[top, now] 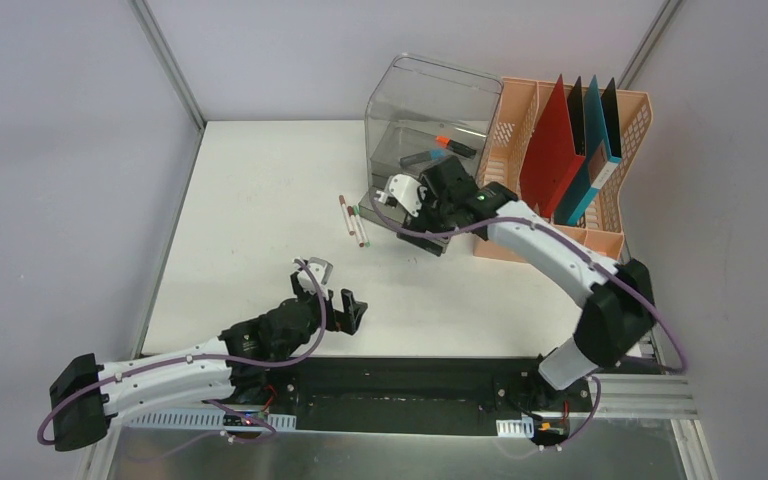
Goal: Organize the desk
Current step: Place the stationery in the drawer, then pick up the stationery from the center of the board.
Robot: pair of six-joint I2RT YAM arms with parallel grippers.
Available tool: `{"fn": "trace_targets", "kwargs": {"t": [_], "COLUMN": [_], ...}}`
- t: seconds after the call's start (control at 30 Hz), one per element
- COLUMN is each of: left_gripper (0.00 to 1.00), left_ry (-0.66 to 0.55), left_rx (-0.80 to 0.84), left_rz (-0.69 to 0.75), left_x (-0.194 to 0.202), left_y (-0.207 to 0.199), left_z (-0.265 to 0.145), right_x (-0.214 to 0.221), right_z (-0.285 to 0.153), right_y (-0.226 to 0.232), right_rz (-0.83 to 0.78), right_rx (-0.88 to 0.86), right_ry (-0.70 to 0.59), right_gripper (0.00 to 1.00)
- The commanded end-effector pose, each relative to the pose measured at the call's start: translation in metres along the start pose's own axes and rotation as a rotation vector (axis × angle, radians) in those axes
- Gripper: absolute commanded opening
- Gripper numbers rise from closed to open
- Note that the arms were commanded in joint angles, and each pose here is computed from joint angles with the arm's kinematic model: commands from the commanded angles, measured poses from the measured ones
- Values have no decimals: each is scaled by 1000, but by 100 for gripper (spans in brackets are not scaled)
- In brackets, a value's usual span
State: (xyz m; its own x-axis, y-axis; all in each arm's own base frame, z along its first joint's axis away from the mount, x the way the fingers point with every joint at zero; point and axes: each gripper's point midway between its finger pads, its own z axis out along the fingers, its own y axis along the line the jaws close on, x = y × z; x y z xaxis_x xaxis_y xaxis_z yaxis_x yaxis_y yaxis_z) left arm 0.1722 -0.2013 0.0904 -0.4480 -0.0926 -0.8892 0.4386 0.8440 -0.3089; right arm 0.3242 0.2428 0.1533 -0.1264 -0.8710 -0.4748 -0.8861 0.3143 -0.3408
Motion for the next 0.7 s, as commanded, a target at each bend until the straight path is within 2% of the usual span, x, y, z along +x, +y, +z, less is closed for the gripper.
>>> {"fn": "trace_targets", "kwargs": {"t": [0.0,0.17,0.37,0.53,0.67], "left_gripper": [99,99,99,99,99], "left_ry": [-89,-104,-109,-105,-47], "left_rx": [13,9,2,10,15], "left_rz": [3,16,-40,-139,-205], "left_x": [-38,-51,-71,-87,-92], "left_y": [-15,-20,-11,7,17], "left_z": [3,11,21,34,50], "right_x": [-10,1,22,36,45], "right_z": [-49,-83,-122,-140,-138], "right_y": [34,45,31,22,23], "right_rz": [-13,75,254,332,355], "right_rx": [-135,-220,-234,-192,-191], "right_ry": [-177,-315,-501,-589,-603], "right_gripper": [100,100,100,100,100]}}
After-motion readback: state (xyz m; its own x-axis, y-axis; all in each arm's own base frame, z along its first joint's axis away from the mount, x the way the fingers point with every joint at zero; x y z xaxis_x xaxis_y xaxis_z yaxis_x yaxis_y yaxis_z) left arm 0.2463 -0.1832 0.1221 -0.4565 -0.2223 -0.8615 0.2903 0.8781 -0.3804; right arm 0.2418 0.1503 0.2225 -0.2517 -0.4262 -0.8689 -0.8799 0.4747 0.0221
